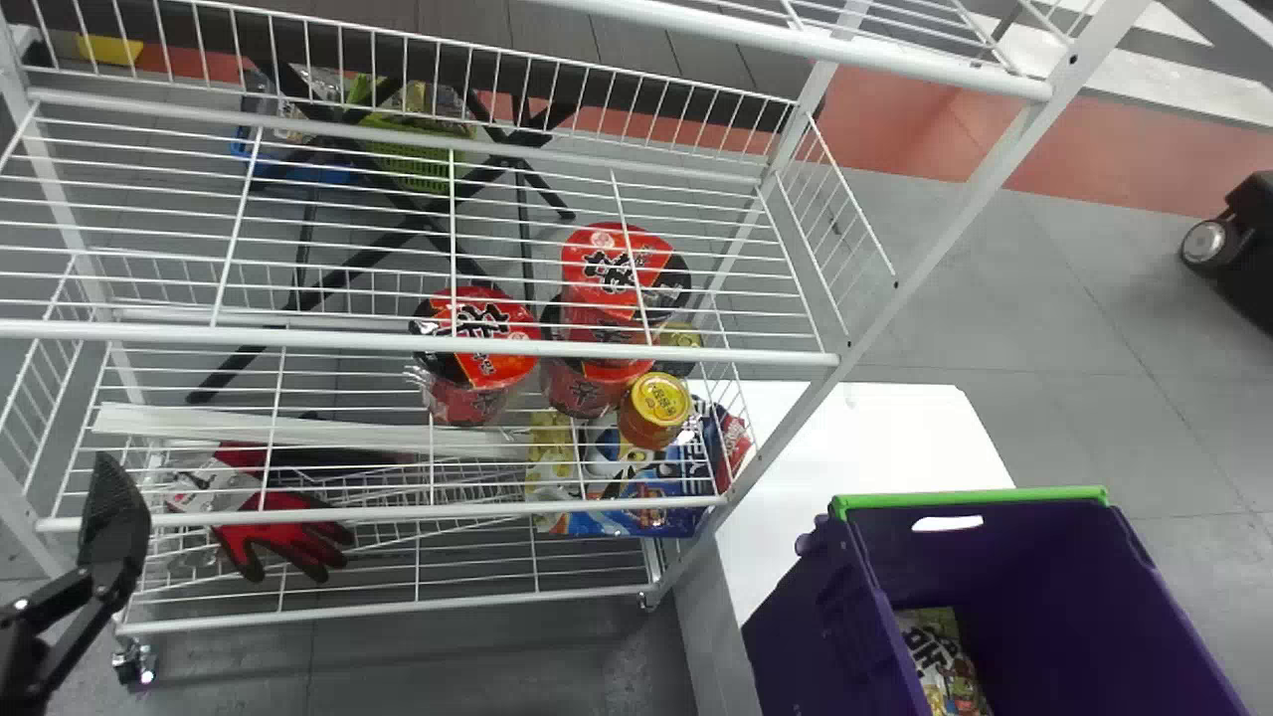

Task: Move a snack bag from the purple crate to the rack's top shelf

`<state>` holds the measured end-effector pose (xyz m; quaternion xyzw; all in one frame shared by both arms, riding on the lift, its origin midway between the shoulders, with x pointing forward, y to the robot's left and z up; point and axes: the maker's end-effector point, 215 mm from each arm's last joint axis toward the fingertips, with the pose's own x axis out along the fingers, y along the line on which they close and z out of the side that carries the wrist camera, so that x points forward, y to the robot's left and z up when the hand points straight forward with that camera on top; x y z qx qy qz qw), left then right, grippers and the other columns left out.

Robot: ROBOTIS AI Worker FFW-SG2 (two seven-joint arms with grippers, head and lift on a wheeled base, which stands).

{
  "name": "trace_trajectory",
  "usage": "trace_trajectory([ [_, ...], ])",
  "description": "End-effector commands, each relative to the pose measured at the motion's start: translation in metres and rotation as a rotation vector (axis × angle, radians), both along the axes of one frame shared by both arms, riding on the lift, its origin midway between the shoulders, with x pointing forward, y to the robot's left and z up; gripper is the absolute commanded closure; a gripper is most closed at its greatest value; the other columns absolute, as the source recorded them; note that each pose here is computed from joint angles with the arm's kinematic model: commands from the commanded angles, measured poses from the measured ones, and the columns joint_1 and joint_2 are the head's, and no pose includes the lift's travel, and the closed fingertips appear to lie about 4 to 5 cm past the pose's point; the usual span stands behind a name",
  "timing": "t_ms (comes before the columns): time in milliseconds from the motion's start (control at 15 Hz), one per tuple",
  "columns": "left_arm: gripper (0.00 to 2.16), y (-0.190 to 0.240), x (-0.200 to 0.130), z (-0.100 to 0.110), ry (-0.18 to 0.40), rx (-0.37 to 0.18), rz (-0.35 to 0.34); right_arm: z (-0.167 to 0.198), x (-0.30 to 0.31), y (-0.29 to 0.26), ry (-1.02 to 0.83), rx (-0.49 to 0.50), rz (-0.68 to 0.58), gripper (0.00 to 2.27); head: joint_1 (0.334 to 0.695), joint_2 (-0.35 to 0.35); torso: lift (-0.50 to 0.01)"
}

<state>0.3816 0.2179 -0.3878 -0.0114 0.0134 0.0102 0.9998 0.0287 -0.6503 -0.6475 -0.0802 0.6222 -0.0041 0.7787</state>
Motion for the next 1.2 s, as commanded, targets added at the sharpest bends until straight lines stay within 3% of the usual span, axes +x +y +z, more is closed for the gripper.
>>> trace_trajectory([
  [0, 0.08, -0.001, 0.001, 0.003, 0.0, 0.002, -0.002, 0.002, 0.002, -0.001, -0.008, -0.002, -0.001, 2.13, 0.695, -0.35, -0.387],
  [1133, 0.08, -0.004, -0.004, 0.024, 0.008, 0.027, 0.009, 0.022, 0.039, 0.0, -0.054, 0.026, -0.005, 2.13, 0.695, -0.35, -0.318],
])
